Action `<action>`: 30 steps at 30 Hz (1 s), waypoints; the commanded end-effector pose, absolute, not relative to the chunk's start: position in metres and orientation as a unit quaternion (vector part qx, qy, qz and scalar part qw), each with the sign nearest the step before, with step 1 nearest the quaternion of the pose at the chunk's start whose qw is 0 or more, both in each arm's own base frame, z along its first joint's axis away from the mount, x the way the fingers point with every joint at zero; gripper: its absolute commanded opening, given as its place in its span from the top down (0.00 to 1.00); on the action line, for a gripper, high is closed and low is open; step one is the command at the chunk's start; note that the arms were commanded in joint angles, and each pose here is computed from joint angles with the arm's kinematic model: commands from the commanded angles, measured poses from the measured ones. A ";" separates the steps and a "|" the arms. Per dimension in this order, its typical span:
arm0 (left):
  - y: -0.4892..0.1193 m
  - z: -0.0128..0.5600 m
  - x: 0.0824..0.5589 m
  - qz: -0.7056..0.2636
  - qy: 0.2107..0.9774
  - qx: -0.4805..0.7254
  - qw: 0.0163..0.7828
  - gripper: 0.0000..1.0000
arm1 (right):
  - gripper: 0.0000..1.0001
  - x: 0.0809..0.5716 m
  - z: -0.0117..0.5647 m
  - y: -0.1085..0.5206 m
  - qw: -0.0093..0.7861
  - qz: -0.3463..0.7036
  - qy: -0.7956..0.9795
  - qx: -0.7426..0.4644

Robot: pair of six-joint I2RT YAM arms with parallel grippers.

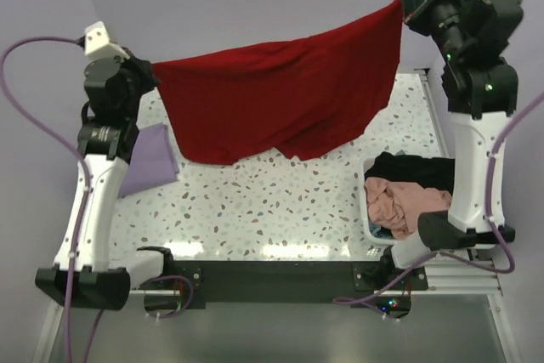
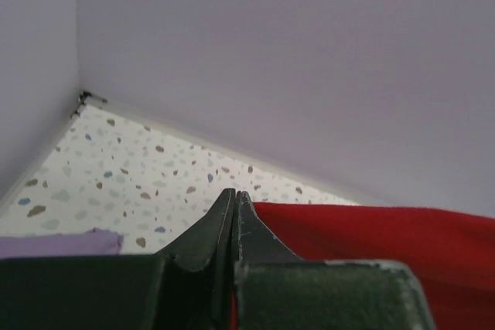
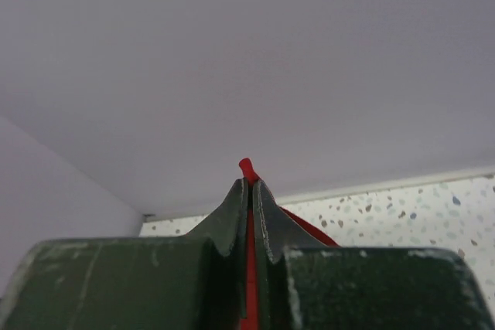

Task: Fold and stack the t-shirts
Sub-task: Flatten the tshirt out

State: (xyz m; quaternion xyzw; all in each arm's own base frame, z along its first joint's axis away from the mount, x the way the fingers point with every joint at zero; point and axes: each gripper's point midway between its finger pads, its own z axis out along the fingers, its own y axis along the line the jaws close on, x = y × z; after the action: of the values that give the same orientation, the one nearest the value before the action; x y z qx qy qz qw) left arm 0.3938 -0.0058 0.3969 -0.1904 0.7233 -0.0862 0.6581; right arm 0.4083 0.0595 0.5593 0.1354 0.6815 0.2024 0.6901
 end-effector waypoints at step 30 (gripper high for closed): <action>-0.131 0.349 0.365 -0.305 0.735 -0.015 0.605 0.77 | 1.00 0.327 0.622 0.086 0.729 0.354 0.572 0.125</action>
State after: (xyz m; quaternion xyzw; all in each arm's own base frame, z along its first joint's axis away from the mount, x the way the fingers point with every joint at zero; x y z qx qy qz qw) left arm 0.3837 -0.1024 0.2997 -0.0850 0.7824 -0.2397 0.5685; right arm 0.3530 0.0711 0.5894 0.1493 0.6078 0.2998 0.7200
